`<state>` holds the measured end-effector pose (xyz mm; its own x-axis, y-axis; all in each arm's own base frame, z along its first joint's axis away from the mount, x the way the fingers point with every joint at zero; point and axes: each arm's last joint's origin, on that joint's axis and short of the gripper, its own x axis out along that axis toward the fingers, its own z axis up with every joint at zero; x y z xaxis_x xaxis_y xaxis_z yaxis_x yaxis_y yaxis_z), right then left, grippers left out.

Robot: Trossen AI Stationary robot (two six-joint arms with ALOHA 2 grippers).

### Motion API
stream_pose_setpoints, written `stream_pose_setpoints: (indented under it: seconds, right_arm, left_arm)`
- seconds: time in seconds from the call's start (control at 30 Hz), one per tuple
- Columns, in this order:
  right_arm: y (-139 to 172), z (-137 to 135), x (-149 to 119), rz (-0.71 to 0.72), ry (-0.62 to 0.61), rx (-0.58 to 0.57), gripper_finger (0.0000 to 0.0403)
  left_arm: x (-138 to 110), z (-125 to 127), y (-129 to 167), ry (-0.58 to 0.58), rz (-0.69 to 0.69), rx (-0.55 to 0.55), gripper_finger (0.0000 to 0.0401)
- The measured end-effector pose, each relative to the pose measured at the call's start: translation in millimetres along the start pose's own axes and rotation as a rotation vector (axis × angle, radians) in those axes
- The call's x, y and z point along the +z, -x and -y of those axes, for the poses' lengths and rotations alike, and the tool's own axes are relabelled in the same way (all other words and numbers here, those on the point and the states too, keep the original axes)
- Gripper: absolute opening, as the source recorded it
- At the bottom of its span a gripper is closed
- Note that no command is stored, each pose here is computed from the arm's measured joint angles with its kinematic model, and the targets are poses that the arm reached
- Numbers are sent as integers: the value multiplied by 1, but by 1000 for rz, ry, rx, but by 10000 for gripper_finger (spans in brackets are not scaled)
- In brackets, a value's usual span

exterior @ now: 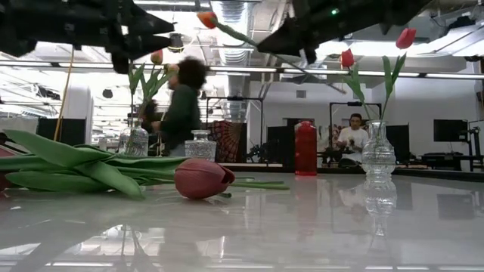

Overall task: Sort flowers into vase by color
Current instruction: Put the orange flower into the middle transparent vase

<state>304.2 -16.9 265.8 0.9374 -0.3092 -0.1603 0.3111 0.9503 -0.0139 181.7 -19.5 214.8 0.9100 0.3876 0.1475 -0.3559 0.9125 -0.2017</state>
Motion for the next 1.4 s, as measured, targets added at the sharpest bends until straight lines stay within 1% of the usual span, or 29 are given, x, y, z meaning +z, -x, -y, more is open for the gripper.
stream_pose_setpoints:
  seconds: [0.17, 0.27, 0.43, 0.53, 0.6, 0.7, 0.87, 1.0, 1.33, 1.4]
  right_arm:
    - [-16, -6, -8, 53, 29, 51, 27]
    - [-22, -8, -13, 70, 28, 53, 26]
    - [-29, -13, -19, 102, 92, 58, 28]
    - [-30, -14, -17, 140, 130, 58, 27]
    - [-30, -14, -15, 157, 134, 56, 27]
    - [-30, -14, -13, 176, 147, 52, 29]
    - [-29, -14, -12, 193, 196, 47, 28]
    - [-29, -14, -12, 193, 195, 48, 30]
    - [-29, -14, -12, 193, 195, 44, 37]
    - [-29, -14, -12, 192, 195, 43, 41]
  left_arm:
    - [-2, 1, -25, -9, 26, 18, 162]
    - [-2, 1, -42, -26, 21, 45, 162]
    - [1, 5, -69, -36, 20, 80, 162]
    - [2, 8, -82, -43, 20, 55, 162]
    - [3, 10, -89, -44, 20, 27, 162]
    - [6, 14, -98, -41, 32, 24, 162]
    - [11, 19, -108, -77, 48, 23, 157]
    - [12, 20, -110, -88, 33, 32, 131]
    - [13, 18, -110, -77, 34, 59, 21]
    - [13, 18, -110, -77, 34, 60, 8]
